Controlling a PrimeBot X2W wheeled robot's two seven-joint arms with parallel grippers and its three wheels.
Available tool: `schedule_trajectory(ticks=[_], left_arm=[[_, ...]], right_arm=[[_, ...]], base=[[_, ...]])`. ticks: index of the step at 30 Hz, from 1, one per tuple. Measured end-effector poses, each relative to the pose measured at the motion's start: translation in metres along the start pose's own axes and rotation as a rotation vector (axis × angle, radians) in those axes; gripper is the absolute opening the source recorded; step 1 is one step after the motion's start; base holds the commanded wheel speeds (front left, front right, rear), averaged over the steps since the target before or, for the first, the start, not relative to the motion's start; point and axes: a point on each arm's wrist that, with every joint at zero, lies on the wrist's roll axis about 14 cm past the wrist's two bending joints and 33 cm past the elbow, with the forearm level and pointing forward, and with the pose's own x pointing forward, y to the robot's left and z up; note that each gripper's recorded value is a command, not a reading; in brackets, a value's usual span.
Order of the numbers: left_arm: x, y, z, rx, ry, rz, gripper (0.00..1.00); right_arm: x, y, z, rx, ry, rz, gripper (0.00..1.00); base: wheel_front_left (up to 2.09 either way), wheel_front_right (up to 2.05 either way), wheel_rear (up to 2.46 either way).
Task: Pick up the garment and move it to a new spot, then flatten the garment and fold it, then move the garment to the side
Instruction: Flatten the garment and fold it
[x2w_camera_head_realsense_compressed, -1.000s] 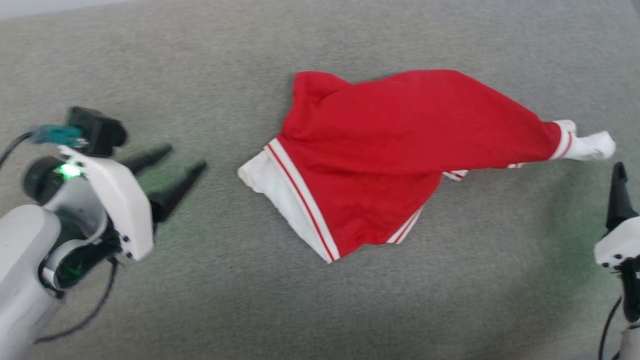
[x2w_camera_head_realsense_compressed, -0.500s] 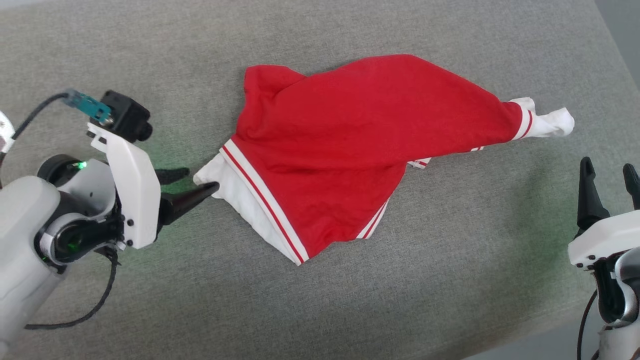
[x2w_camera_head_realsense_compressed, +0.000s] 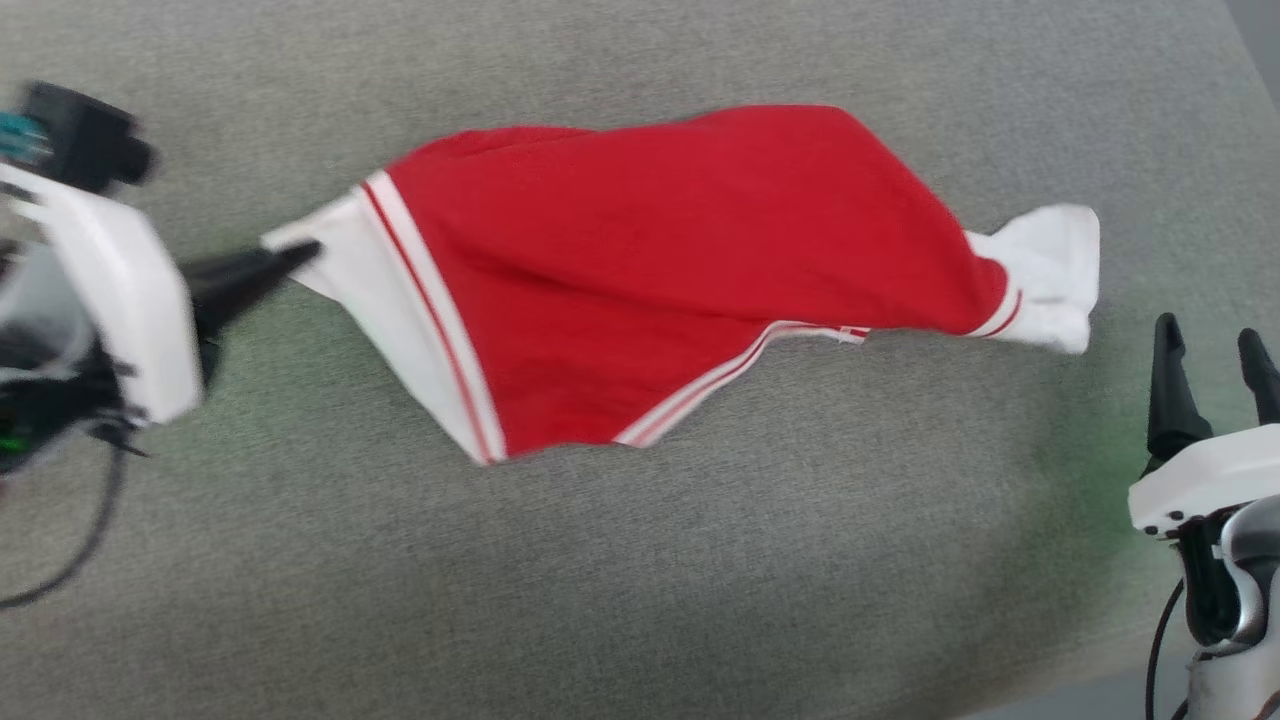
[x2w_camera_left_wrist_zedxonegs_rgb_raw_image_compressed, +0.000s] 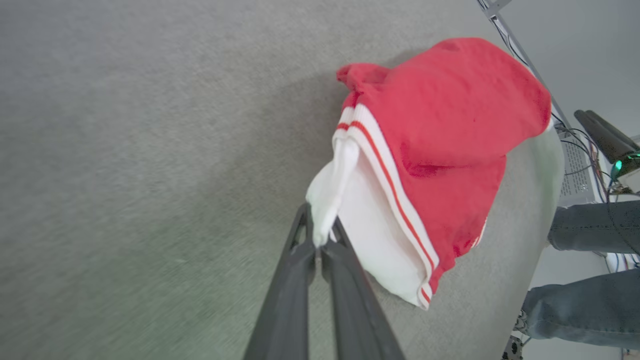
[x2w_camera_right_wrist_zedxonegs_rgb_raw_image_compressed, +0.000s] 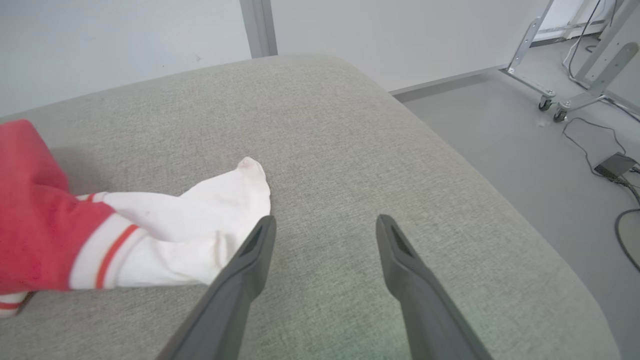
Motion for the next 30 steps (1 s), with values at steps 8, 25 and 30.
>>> schedule_trajectory(ticks=[8,25,30], left_arm=[[-0.070,0.024,0.045,0.066,-0.101,0.105,0.00],[-0.097,0.136,-0.004,-0.020,0.063,0.535,0.00],[-0.082,0.143,-0.015,-0.040,0.032,0.530,0.00]], right_arm=[[0.005,0.023,-0.014,0.023,0.026,0.058,1.00],[-0.004,0.024,-0.022,0.014,0.046,0.075,1.00],[-0.004,0.035,-0.017,-0.018,0.049,0.107,1.00]], base=[[0.00,0.00,0.00],[0.00,0.00,0.00],[0.00,0.00,0.00]])
